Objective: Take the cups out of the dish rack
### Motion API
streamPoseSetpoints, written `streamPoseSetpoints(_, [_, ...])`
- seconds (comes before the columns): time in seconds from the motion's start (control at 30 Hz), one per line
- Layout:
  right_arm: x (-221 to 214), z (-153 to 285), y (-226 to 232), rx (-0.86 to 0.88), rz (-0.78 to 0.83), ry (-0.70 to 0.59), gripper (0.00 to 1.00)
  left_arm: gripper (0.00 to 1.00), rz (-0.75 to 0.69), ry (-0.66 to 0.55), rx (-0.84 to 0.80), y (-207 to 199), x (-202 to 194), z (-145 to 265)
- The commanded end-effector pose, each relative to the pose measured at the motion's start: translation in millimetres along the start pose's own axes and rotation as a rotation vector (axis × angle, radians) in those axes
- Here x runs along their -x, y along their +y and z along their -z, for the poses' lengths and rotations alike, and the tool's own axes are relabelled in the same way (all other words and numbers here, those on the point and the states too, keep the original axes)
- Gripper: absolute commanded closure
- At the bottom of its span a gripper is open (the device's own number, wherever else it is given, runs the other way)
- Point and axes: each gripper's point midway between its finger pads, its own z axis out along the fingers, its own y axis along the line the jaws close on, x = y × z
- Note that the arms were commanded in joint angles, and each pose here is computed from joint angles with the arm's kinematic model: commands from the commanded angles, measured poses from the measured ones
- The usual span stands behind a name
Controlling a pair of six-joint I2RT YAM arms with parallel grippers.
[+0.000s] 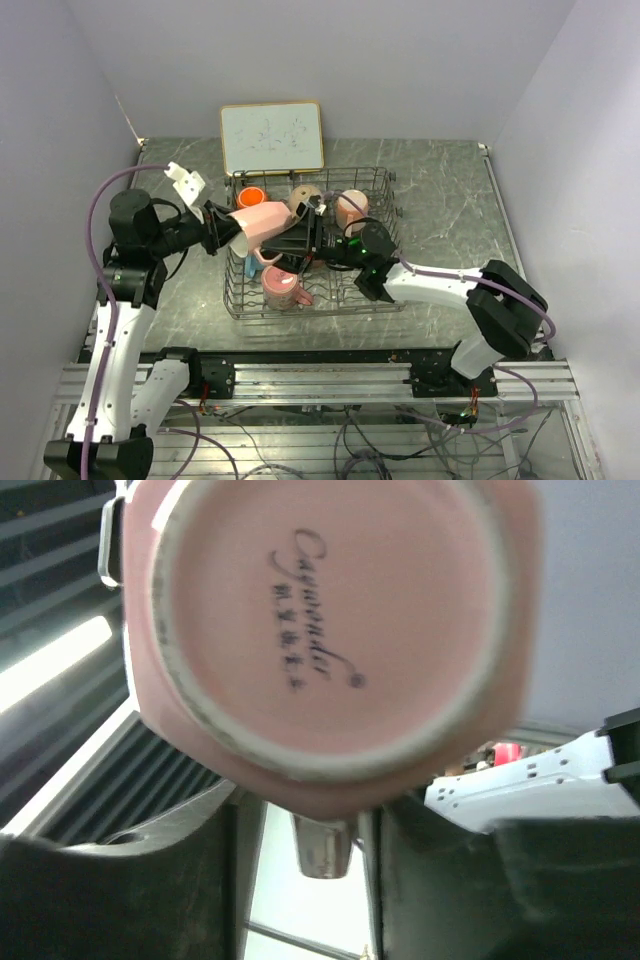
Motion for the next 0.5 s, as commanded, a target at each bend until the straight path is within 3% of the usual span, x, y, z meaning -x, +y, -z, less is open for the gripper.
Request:
streamPoseSetpoints(0.0, [-4.8, 2.9, 22.9, 0.093, 0.042, 0.032, 0.46, 0.93, 0.025, 0.062, 0.007, 3.5, -0.7, -0.2])
streamPoseSetpoints(0.2, [49.2, 32.0, -26.7, -0.278, 0.218, -0.077, 0.01, 0.93, 0.003, 0.217, 0.365, 76.6, -8.7, 11.8])
streamPoseSetpoints(0.37, [95.8, 84.2, -41.9, -0.521, 0.386, -0.173, 0.00, 0.93, 0.017, 0.507, 0.714, 162.9, -25.5, 34.5])
streamPoseSetpoints(0.47, [111.2, 106.3, -53.4, -0.681, 0.472, -0.188, 0.00, 0.93, 0.035, 0.642, 0.809, 203.2, -38.8, 46.2])
